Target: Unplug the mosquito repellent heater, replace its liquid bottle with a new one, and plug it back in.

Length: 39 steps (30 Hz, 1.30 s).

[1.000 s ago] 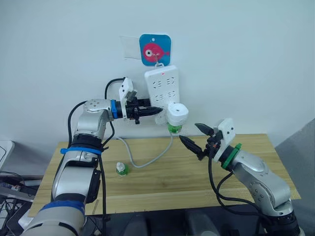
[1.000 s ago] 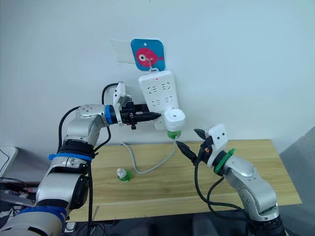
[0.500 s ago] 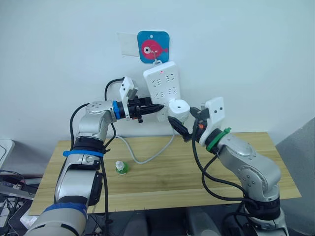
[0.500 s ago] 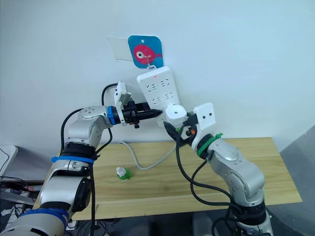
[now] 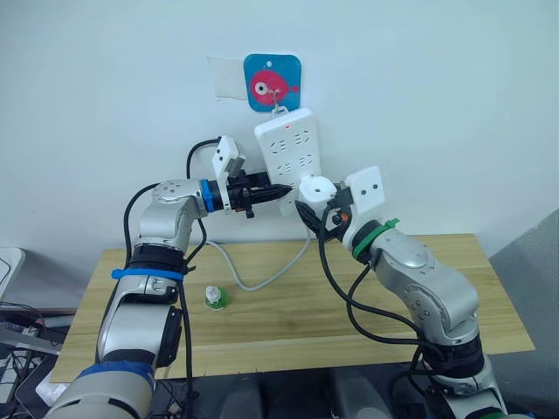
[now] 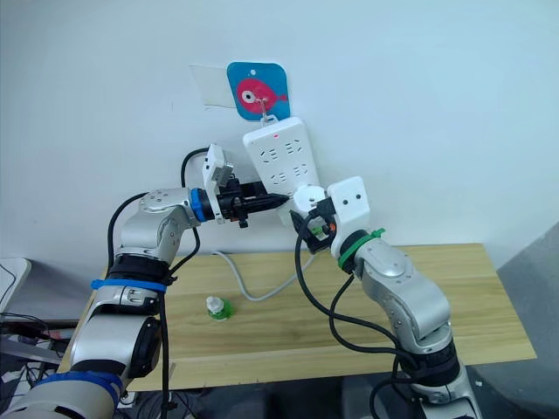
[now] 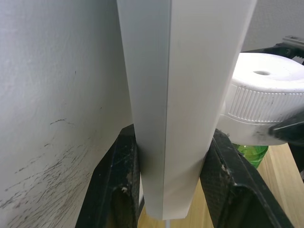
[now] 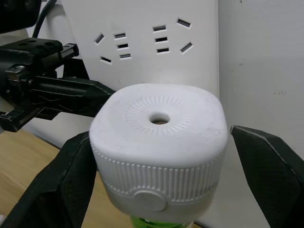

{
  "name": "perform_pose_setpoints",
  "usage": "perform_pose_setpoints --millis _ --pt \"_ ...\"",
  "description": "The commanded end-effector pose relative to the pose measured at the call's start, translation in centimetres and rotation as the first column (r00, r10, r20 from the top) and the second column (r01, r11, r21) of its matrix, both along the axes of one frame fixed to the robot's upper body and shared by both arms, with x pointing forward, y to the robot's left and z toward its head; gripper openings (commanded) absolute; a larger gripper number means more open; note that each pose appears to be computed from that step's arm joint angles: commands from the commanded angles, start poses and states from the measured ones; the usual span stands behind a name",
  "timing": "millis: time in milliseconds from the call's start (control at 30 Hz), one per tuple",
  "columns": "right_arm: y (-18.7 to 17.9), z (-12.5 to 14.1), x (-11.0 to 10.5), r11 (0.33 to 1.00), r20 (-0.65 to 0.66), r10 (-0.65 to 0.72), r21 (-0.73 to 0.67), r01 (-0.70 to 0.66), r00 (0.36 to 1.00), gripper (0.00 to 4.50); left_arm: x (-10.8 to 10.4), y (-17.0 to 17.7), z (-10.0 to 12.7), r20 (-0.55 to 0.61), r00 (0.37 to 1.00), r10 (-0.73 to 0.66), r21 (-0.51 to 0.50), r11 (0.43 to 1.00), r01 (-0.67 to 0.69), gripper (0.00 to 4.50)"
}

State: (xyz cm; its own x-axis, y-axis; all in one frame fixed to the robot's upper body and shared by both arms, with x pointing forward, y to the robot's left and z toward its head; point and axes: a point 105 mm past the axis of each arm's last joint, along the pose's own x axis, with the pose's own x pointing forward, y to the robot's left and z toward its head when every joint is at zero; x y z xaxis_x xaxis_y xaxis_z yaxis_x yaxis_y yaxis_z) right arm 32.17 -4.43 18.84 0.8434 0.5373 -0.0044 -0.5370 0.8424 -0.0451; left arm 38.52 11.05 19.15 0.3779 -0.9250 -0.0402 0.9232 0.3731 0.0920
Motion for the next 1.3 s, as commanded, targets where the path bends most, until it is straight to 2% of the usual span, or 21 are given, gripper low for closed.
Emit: perform_pose_setpoints --millis 33,167,200,633,967,1033,1067,1133,1300 --pt "0.3 1.4 -0.2 1.0 0.075 0.005 0.015 -0.006 0.997 4.5 -0.3 -0.6 0.7 0.041 0.999 -0.022 0.001 1.0 0.022 1.35" --pt "0.3 1.3 -0.3 1.0 0.077 0.01 0.025 -0.012 0.997 3.15 -0.3 -0.5 0.6 0.041 0.999 -0.02 0.002 1.0 0.02 1.35" --pt "0.3 1.3 -0.3 1.0 0.076 0.012 0.025 -0.014 0.997 2.97 -0.3 -0.5 0.6 0.04 0.999 -0.019 0.002 1.0 0.019 1.35" --pt "-2.6 1.5 -3.3 1.0 0.07 0.0 -0.009 0.001 0.998 2.97 0.5 0.7 0.3 0.051 0.998 0.042 0.02 0.999 -0.043 1.35" --pt "-3.4 1.8 -3.0 0.998 0.07 0.006 0.056 -0.01 0.998 2.97 0.6 1.8 0.0 0.042 0.996 0.074 0.027 0.997 -0.075 1.35" --pt "-4.3 1.8 -2.4 0.997 0.073 -0.016 0.079 0.01 0.997 2.97 0.4 2.8 -0.2 0.026 0.995 0.094 0.023 0.995 -0.094 2.06" --pt "-4.6 1.7 -2.3 0.996 0.075 -0.019 0.083 0.013 0.997 2.97 0.3 3.3 -0.3 0.02 0.995 0.102 0.024 0.994 -0.103 2.2" --pt "-4.9 1.6 -2.1 0.996 0.074 -0.018 0.093 0.011 0.997 2.97 0.0 4.4 -0.5 0.011 0.991 0.137 0.022 0.99 -0.137 2.79" --pt "-5.6 0.4 -1.8 0.99 0.043 -0.022 0.139 0.016 0.999 2.97 -1.8 7.1 -2.5 -0.017 0.974 0.226 0.044 0.973 -0.225 4.36"
